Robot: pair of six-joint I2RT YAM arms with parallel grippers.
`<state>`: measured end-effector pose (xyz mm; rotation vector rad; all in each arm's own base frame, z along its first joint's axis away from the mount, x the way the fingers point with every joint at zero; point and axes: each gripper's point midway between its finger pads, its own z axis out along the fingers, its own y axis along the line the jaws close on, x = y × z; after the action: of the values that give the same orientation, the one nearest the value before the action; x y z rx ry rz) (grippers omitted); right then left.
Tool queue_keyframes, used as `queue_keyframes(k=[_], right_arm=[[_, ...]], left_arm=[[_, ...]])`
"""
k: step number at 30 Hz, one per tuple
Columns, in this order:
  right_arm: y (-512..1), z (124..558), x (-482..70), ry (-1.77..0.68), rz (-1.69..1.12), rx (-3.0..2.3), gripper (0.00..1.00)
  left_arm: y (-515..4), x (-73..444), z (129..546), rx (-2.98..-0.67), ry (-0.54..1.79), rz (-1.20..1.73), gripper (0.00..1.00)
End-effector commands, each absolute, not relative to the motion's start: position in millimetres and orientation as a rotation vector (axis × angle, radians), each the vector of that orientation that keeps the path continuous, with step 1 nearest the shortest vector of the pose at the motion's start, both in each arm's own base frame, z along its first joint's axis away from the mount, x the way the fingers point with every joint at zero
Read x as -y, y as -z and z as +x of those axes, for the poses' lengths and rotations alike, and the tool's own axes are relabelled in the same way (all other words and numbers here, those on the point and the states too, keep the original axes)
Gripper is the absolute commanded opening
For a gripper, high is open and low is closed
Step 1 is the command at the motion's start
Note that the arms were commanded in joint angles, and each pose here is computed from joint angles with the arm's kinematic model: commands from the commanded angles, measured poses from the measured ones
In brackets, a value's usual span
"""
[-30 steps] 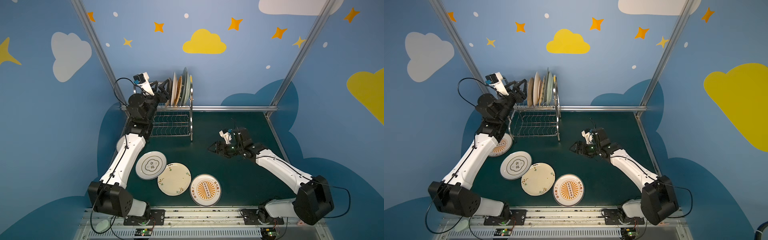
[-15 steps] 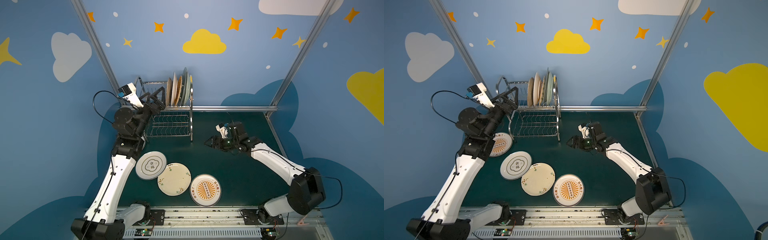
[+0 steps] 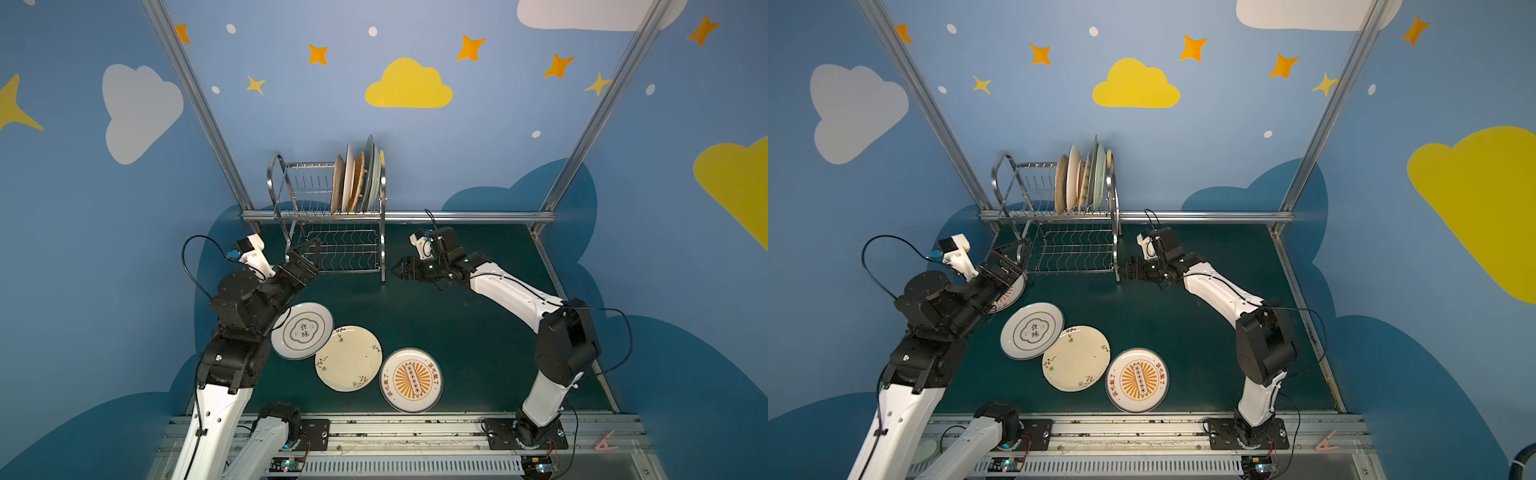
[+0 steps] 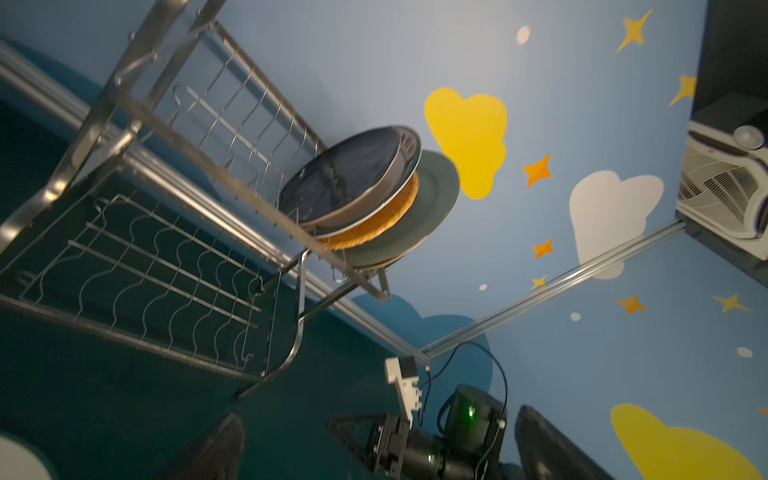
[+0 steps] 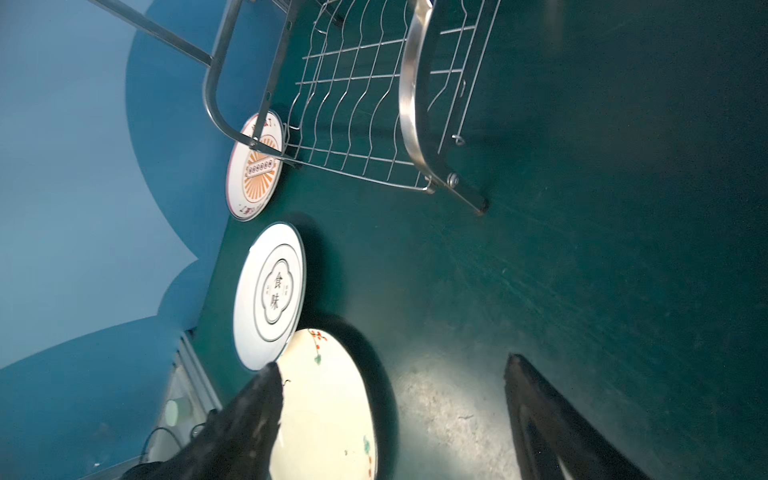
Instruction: Load the plates into the dish rack
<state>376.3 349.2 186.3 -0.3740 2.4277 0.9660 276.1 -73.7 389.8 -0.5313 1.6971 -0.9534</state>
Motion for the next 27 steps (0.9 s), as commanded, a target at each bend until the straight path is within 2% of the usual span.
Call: queue_keyframes(k=[1, 9, 13, 20, 27], right_arm=[[-180, 393, -359, -0.84, -0.433, -2.406, 0.8], [-164, 433, -385, -0.749, -0.46, -2.365, 0.67], [-157, 448, -393, -0.707, -0.438, -2.344, 0.59], [-149, 467, -400, -0.643, -0.385, -2.285, 0.41], [-144, 474, -415, -0.666, -0.326, -2.23, 0.4]], left_arm=[[-342, 86, 258, -1.885, 1.004, -0.563, 1.0], [-270, 65, 229, -2.051, 0.755, -0.545, 1.0], [-252, 64, 226, -2.087, 0.724, -0.524, 1.0], [-220, 63, 228, -2.153, 0.676, -0.502, 1.0], [-218, 61, 232, -2.147, 0.658, -0.482, 1.0]])
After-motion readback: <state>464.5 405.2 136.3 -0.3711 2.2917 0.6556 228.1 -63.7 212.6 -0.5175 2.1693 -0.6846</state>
